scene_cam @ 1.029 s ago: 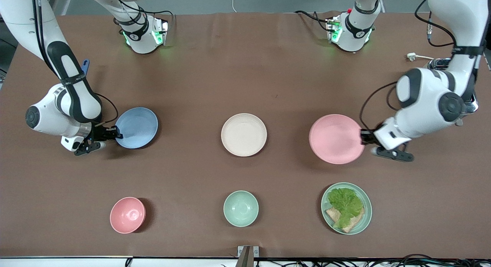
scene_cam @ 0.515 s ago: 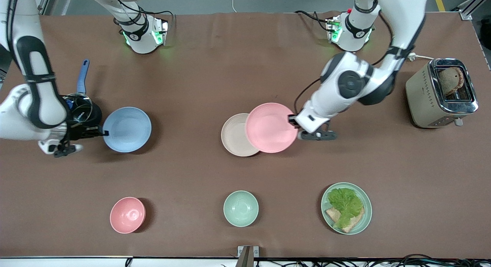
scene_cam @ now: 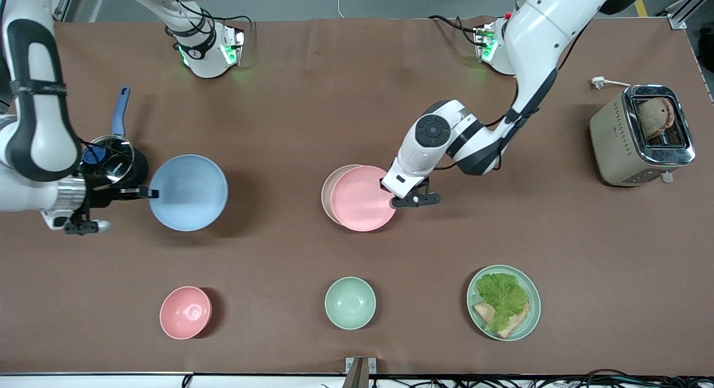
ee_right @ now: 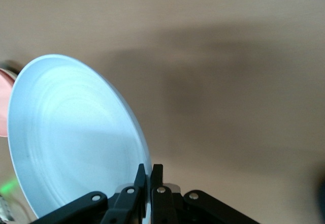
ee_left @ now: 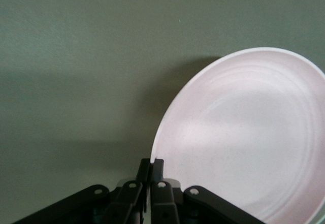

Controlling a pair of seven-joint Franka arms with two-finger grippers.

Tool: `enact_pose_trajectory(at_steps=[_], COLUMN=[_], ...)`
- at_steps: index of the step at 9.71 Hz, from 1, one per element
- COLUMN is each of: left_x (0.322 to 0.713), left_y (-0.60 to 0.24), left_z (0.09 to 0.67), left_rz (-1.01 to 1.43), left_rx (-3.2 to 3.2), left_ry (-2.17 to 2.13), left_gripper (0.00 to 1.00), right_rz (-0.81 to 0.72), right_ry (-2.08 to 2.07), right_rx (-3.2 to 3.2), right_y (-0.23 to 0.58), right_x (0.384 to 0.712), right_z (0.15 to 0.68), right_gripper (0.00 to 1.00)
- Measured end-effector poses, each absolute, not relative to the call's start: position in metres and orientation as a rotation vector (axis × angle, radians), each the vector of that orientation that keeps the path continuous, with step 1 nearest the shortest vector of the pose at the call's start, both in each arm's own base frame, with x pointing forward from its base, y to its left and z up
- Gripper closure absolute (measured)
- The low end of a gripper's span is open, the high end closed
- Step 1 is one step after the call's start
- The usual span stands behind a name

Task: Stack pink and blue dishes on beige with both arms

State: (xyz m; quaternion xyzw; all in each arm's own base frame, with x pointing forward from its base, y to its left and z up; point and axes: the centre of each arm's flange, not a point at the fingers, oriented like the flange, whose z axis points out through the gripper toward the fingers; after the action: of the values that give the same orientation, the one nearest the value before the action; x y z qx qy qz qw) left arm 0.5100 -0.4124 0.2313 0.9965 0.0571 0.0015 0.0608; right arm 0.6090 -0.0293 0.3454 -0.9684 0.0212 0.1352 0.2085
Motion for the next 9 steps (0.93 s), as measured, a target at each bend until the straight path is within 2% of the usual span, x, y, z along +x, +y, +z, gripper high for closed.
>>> enact_pose_trajectory(at_steps=[1, 2, 4, 5, 7, 8, 9], left_x=[0.511, 0.514, 0.535, 0.556, 0.606, 0.628, 0.644], left_y=[-0.414, -0.414, -0.407, -0.391, -0.33, -0.285, -0.235], left_z=[0.23, 0.233, 0.266, 0.308, 0.427, 0.479, 0.518], left_rz=[0.002, 0.011, 0.083, 0.137, 0.241, 0.272, 0.296], left_rx=[3.012, 3.006, 2.997, 3.028, 3.127, 3.165, 3.178], left_ry=[0.19, 0.214, 0.257, 0.28, 0.249, 0.18, 0.118], left_gripper=[0.94, 0.83, 0.53, 0.37, 0.1, 0.0, 0.0], right_rz=[0.377, 0.366, 0.327, 0.306, 0.263, 0.235, 0.208], right_ry=[0.097, 0.138, 0.229, 0.275, 0.349, 0.371, 0.375], right_rx=[-2.701, -2.711, -2.738, -2.739, -2.732, -2.724, -2.721], right_y=[0.013, 0.055, 0.135, 0.171, 0.239, 0.27, 0.296], right_x=[0.612, 0.613, 0.609, 0.6, 0.569, 0.552, 0.536], right_z=[0.357, 0.366, 0.373, 0.365, 0.338, 0.33, 0.323], right_gripper=[0.94, 0.94, 0.94, 0.94, 0.94, 0.94, 0.94])
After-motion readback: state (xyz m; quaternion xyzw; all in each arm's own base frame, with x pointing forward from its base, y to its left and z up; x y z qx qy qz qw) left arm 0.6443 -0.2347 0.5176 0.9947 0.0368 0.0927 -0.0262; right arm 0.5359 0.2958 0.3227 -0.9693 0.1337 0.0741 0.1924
